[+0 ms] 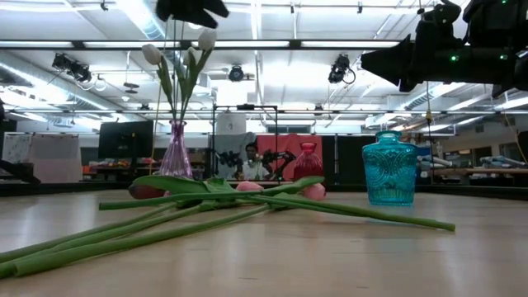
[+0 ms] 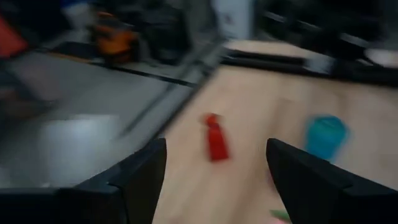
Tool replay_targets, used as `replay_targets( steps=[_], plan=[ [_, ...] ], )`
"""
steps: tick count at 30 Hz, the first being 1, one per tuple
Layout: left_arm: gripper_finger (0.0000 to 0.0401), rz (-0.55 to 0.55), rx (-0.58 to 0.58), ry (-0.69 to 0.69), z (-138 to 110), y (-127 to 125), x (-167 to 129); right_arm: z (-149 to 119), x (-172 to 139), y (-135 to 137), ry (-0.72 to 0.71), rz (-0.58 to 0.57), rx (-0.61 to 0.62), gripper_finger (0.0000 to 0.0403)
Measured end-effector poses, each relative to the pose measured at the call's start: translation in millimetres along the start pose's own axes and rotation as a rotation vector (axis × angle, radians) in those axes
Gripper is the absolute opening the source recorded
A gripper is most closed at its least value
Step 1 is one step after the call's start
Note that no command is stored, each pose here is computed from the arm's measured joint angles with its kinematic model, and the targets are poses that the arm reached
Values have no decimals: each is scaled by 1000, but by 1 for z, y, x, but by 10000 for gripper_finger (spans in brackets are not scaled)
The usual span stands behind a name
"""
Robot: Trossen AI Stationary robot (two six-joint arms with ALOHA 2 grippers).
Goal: Sort flowers into vase by color
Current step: Put the red tulip into the red vase
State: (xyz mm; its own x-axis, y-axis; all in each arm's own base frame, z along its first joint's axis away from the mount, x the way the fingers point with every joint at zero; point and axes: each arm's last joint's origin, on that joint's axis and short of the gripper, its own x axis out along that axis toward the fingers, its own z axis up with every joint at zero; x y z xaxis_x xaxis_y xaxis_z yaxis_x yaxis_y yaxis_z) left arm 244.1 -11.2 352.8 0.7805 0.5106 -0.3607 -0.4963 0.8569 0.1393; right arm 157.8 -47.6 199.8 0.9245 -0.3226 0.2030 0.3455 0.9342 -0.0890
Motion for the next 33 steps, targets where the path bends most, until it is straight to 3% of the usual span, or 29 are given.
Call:
replay_targets(
  steps=[6, 13, 22, 29, 33],
  plan=[
    [282, -104, 86, 58, -20, -54, 12, 0, 0, 0, 3, 0, -5, 187],
    [282, -148, -28, 217, -55, -95, 48, 0, 0, 0, 4, 0, 15, 187],
    [281, -175, -341, 548, -97, -112, 116, -2, 0, -1, 23, -27, 22, 187],
    [250, -190, -361, 636, -101, -131, 154, -3, 0, -1, 27, -26, 18, 187],
    [229, -126, -329, 688, -98, -134, 169, -3, 0, -1, 28, -26, 18, 187]
  ],
)
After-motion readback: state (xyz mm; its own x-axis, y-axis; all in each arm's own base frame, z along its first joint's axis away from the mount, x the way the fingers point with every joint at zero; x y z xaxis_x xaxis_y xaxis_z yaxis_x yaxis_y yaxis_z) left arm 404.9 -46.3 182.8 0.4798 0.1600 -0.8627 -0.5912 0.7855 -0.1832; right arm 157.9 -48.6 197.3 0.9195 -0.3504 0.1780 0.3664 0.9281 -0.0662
